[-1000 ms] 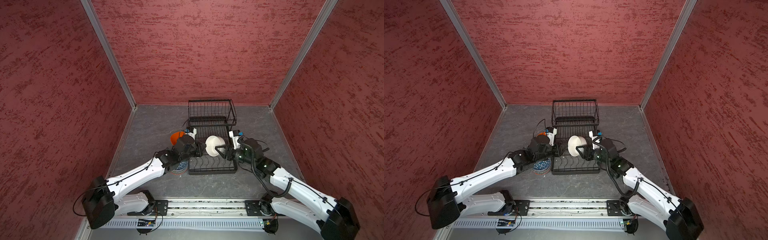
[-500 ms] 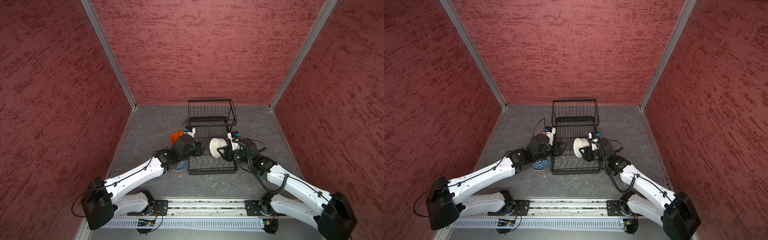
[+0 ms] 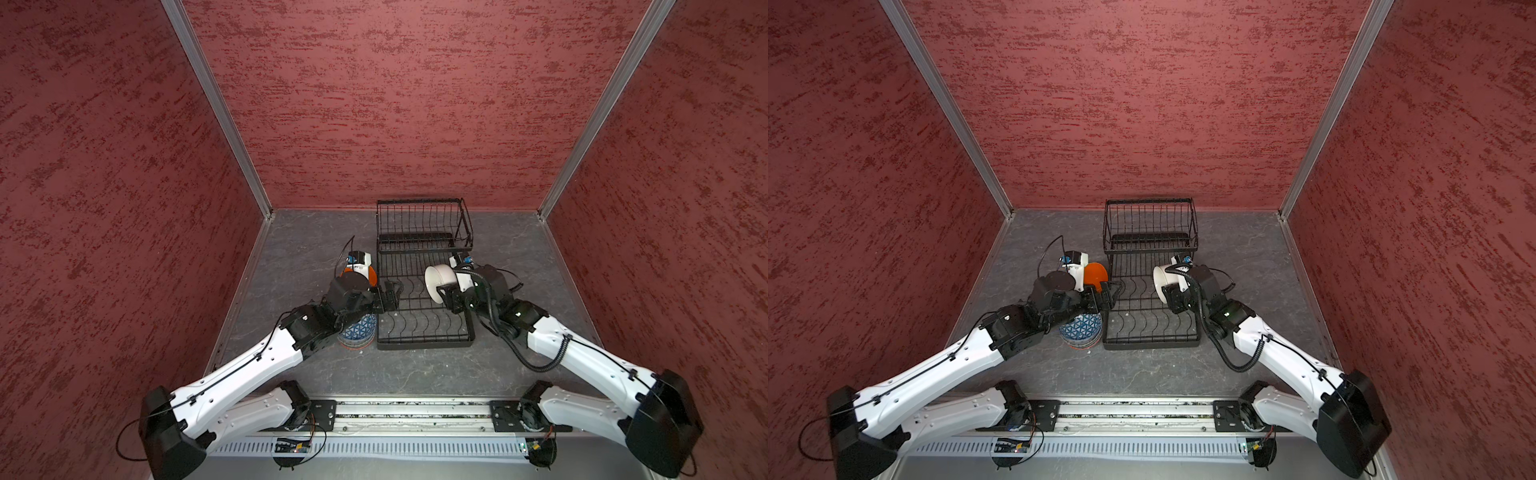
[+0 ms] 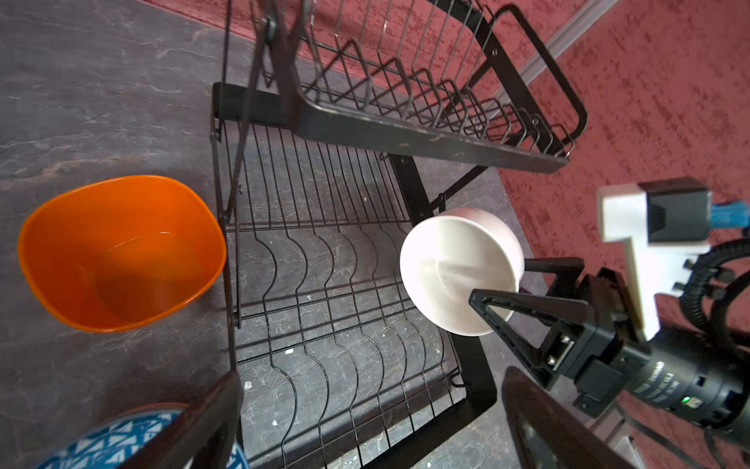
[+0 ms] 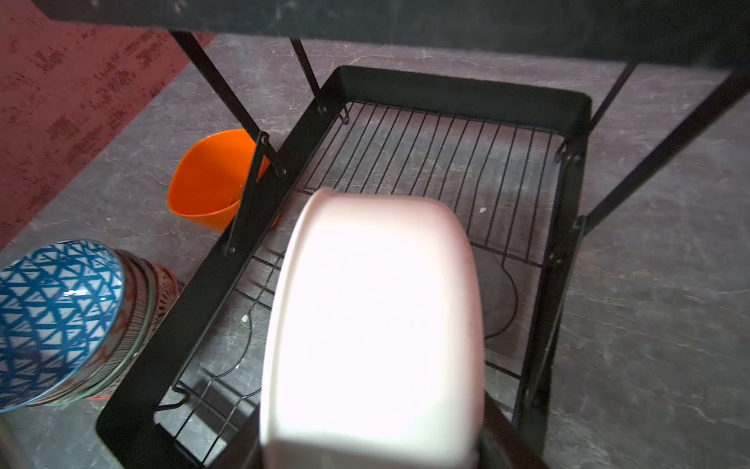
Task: Load bowls into a dish rack
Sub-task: Place the bowl in the dish rack.
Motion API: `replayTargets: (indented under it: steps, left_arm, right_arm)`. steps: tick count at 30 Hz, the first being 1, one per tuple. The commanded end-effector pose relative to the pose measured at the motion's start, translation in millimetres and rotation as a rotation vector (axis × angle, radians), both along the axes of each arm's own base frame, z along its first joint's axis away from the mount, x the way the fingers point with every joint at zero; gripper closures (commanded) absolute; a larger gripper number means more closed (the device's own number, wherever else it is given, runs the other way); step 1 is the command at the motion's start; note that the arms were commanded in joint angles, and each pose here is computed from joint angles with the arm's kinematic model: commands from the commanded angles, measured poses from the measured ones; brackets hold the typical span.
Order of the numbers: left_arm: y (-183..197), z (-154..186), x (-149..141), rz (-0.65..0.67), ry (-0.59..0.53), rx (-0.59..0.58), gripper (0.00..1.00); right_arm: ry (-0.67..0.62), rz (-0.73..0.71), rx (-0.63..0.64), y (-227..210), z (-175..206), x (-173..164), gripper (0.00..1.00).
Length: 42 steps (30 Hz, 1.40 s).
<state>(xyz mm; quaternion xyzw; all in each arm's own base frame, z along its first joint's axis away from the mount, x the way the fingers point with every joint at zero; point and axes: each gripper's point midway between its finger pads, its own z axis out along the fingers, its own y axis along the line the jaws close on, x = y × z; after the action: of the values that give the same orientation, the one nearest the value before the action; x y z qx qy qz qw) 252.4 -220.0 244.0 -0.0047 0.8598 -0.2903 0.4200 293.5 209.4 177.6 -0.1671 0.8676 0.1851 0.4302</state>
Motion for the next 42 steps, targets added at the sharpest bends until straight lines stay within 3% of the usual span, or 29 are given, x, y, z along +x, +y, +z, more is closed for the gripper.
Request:
replayTargets:
  steps: [1,21,30,42]
  left_arm:
    - [17.9,-2.8,-2.6,0.040,-0.007,0.027,0.00]
    - [86.0,3.7,-19.3,0.178,-0.040,0.003,0.00]
    - [94.8,0.8,-17.5,0.191,-0.034,-0.006,0.00]
    - [99.5,-1.1,-15.1,0.201,-0.026,-0.013,0.00]
  right_arm:
    - [-0.124,-0.013,-0.046,-0.1,28.3,15.9,0.72]
    - [-0.267,-0.041,-0.329,9.9,17.6,45.8,0.72]
    - [-0.376,-0.057,-0.495,17.5,15.5,55.3,0.72]
    - [-0.465,-0.043,-0.622,25.0,3.0,70.3,0.71]
